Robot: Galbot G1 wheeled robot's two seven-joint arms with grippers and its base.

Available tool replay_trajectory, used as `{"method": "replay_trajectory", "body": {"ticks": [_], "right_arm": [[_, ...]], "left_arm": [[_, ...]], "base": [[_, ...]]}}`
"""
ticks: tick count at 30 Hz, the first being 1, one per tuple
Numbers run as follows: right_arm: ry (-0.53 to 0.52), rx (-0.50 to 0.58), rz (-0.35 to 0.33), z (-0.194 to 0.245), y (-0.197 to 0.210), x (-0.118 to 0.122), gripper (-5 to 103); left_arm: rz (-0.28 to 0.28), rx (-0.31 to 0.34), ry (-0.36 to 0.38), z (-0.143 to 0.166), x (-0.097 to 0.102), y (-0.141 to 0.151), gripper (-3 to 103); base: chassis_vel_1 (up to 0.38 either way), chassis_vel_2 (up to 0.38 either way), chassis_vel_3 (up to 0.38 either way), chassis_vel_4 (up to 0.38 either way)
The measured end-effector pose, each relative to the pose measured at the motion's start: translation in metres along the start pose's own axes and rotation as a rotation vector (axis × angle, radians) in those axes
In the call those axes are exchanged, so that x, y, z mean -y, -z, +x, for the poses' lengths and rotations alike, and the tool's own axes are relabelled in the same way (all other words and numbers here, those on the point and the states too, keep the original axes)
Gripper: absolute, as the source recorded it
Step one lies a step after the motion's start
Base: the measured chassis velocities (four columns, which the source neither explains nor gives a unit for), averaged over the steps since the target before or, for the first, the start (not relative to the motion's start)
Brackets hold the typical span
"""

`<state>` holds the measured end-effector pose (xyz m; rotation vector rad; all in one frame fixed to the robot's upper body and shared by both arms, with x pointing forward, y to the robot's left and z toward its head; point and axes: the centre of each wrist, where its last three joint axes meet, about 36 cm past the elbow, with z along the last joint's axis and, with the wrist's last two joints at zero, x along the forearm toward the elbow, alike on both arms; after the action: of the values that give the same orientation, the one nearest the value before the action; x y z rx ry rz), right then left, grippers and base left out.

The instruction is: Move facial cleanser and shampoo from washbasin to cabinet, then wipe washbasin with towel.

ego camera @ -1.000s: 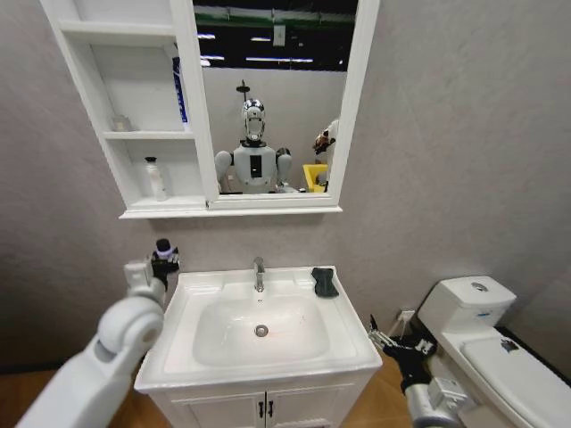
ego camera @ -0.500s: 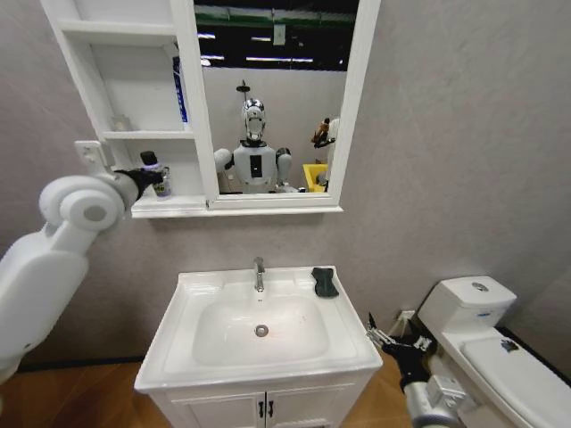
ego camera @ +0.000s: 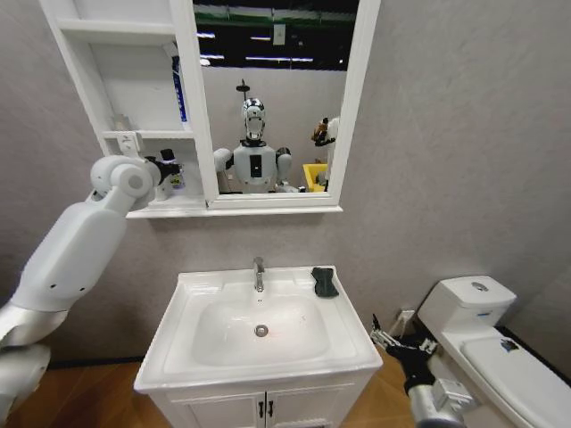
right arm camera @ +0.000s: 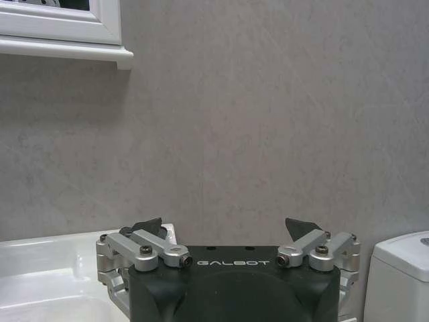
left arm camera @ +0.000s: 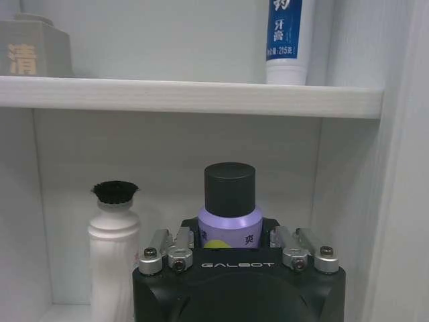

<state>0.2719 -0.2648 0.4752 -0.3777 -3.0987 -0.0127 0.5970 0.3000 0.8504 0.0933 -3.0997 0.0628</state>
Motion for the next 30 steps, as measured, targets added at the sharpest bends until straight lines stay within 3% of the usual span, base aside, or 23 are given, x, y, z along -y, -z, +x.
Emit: {"method": "replay_trajectory", "body": {"ticks": [14,24,30], "right_arm": [[-0.013,0.004,0.006,-0.004,-0.006,0.004,100],[-0.011,0.013,0.014,-0.005,-0.006,0.005,100],[-0.009,0.016,0.015,-0.004,-0.004,0.004,100]], "left_arm": [[-0.058,-0.026,0.030,-0.029,-0.006,-0.022,43],[-0.060,-0.013,0.043,-0.029,-0.011,-0.027,86],[-0.061,0.017,0.038,-0.013,-0.012,-0.029,98]], "base": [[0.000,0.000,0.000,0.000],[0.000,0.000,0.000,0.000],[0.000,0.000,0.000,0.000]]}}
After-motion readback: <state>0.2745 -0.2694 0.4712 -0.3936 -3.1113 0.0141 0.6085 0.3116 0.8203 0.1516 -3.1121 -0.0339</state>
